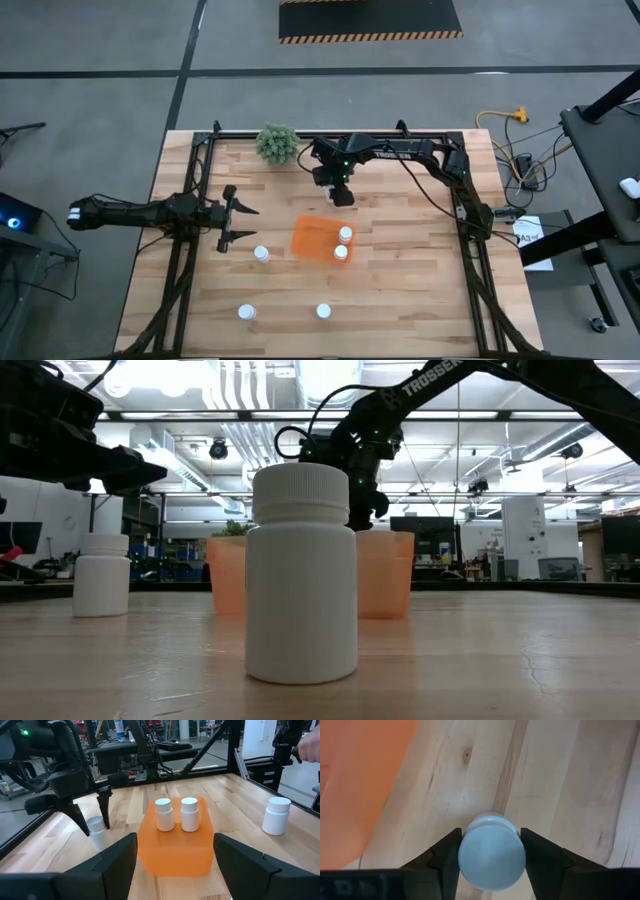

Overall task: Pick and place pill bottles into a basket
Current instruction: Put the pill bottle into the bin

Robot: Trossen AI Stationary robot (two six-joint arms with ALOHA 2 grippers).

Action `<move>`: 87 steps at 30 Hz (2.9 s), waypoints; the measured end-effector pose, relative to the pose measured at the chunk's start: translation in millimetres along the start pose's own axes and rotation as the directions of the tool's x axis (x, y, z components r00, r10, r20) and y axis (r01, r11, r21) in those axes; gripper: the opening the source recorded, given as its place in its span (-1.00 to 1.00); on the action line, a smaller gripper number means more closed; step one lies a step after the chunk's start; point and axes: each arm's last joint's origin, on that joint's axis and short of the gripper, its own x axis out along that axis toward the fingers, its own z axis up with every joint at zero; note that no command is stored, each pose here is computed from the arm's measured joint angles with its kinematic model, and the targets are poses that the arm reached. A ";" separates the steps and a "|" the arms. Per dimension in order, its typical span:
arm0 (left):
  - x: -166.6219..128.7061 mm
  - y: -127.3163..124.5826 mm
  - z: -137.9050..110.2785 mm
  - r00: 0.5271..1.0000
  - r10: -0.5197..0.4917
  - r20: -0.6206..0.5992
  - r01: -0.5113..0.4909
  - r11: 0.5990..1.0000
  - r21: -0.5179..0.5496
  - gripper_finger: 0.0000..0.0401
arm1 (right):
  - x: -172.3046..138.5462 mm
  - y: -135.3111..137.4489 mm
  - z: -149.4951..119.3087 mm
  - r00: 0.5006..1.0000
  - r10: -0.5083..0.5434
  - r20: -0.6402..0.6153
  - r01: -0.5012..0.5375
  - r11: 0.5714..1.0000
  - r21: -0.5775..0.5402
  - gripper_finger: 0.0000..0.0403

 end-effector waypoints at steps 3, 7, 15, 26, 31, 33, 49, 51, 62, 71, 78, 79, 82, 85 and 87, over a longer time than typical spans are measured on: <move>0.0 0.0 0.0 1.000 -0.001 0.000 0.001 1.000 0.000 0.22 | -1.1 0.2 0.5 1.000 0.001 0.003 -0.001 1.000 -0.001 -0.27; -0.1 0.0 0.1 1.000 0.000 0.001 0.000 1.000 0.000 0.22 | -1.9 1.2 -0.5 1.000 0.013 -0.004 -0.013 1.000 -0.002 -0.28; 0.0 0.0 0.0 1.000 0.000 0.001 0.000 1.000 0.000 0.22 | -12.1 8.9 1.3 0.999 0.029 -0.021 -0.028 1.000 0.007 -0.27; 0.0 0.0 0.0 1.000 0.000 0.000 0.000 1.000 0.000 0.22 | -34.5 46.8 19.4 0.999 0.028 0.015 -0.028 0.999 -0.047 -0.27; -0.1 0.0 0.1 1.000 0.000 0.001 0.000 1.000 0.000 0.22 | -48.7 70.3 29.9 0.999 -0.021 0.044 0.026 0.994 -0.104 -0.27; 0.0 0.0 0.0 1.000 0.000 0.000 0.000 1.000 0.000 0.22 | -56.6 77.0 32.7 0.997 -0.024 0.071 0.031 0.995 -0.096 -0.27; 0.0 0.0 0.1 1.000 0.000 0.001 0.000 1.000 0.000 0.22 | -64.5 127.6 48.5 0.989 0.040 0.144 -0.016 0.987 -0.162 -0.27; 0.0 0.0 -0.1 1.000 -0.001 -0.001 0.001 1.000 0.000 0.22 | -60.8 133.7 50.3 0.989 0.049 0.142 -0.023 0.984 -0.177 -0.27; 0.0 0.0 0.1 1.000 0.000 0.001 0.000 1.000 0.000 0.22 | -33.4 138.6 45.3 0.984 0.048 0.173 -0.015 0.982 -0.187 -0.27; 0.0 0.0 0.0 1.000 0.000 0.000 0.000 1.000 0.000 0.22 | -20.3 137.5 39.3 0.984 0.047 0.174 -0.014 0.982 -0.187 -0.27; -0.1 0.0 0.1 1.000 0.000 0.001 0.000 1.000 0.000 0.22 | -5.9 136.4 32.1 0.982 0.045 0.183 -0.010 0.982 -0.188 -0.27; 0.0 0.0 0.1 1.000 0.000 0.001 0.000 1.000 0.000 0.22 | -3.8 136.1 31.2 0.982 0.041 0.186 -0.006 0.983 -0.186 -0.27; -0.1 0.0 0.1 1.000 0.000 0.001 0.000 1.000 0.000 0.22 | 2.4 135.5 26.9 0.983 0.035 0.182 -0.001 0.983 -0.182 -0.27; 0.0 0.0 0.0 1.000 0.000 0.000 0.000 1.000 0.000 0.22 | 6.2 133.7 23.3 0.984 0.023 0.175 0.007 0.985 -0.172 -0.27; 0.0 0.0 0.1 1.000 0.000 0.001 0.000 1.000 0.000 0.22 | 7.5 132.3 21.5 0.987 -0.015 0.162 0.041 0.986 -0.159 -0.27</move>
